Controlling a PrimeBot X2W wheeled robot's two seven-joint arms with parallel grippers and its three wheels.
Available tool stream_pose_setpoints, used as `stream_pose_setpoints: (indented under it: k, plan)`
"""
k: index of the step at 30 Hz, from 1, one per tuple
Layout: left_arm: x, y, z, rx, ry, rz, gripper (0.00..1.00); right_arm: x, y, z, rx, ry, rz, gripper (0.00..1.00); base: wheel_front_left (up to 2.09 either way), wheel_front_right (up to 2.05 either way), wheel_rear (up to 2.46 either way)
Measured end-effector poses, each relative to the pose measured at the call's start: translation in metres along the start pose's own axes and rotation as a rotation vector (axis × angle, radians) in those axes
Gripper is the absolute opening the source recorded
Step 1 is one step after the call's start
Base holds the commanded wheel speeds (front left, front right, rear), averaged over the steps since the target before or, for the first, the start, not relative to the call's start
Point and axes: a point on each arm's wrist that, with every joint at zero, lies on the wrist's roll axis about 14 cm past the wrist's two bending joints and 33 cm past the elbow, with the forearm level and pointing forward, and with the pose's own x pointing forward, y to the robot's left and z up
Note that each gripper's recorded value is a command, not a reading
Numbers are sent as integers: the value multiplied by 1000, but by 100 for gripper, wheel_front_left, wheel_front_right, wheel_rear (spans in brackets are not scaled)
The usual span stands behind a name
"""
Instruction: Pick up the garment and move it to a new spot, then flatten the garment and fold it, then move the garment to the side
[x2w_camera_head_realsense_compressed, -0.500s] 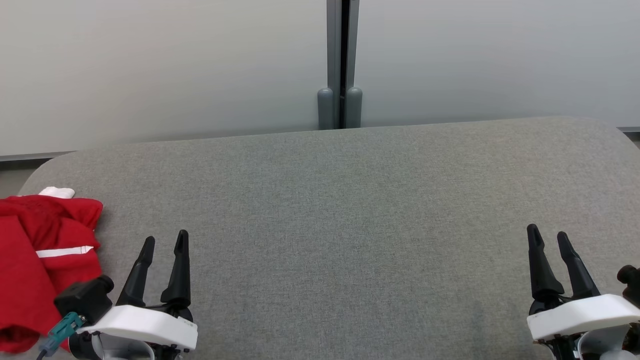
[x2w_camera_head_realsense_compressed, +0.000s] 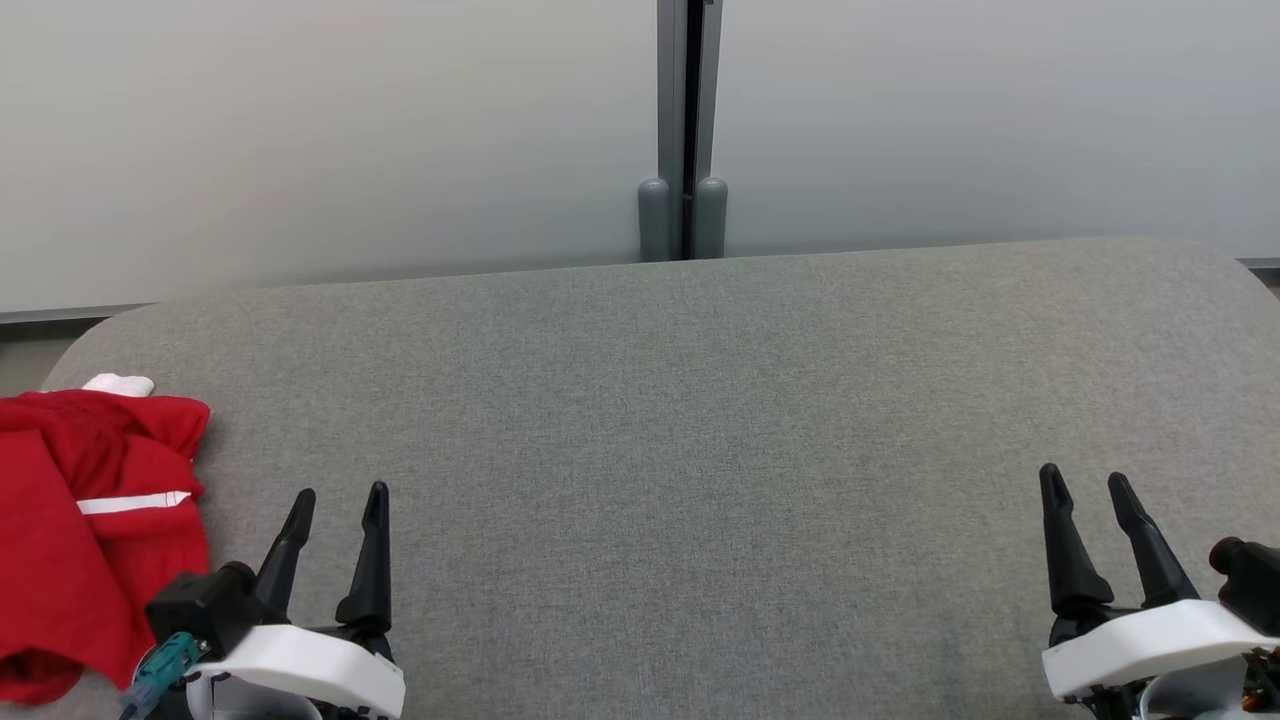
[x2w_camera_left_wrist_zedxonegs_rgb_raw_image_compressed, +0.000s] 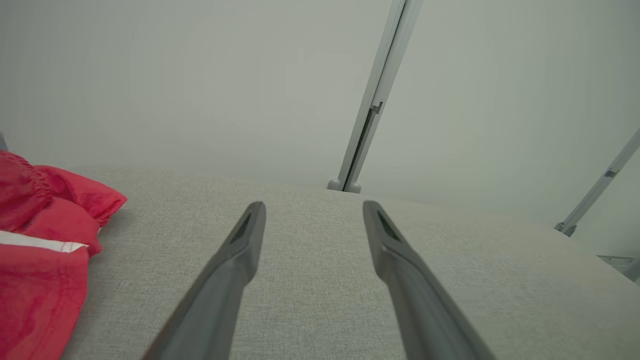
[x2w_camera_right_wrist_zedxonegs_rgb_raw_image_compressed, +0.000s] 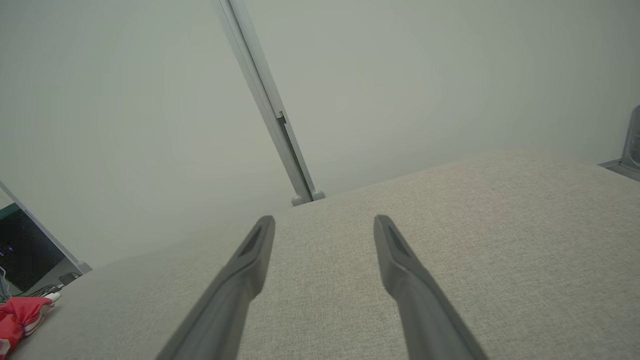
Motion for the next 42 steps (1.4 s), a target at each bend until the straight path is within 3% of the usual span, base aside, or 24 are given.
stream_pose_setpoints:
  k: [22,42]
  plan:
    - [-4,0,-7,168,5,-19,100,-3,5,-4,-158,15,20,100,0,0,0]
    - [-4,-3,-13,224,6,-35,100,-4,9,-7,-210,20,26,100,0,0,0]
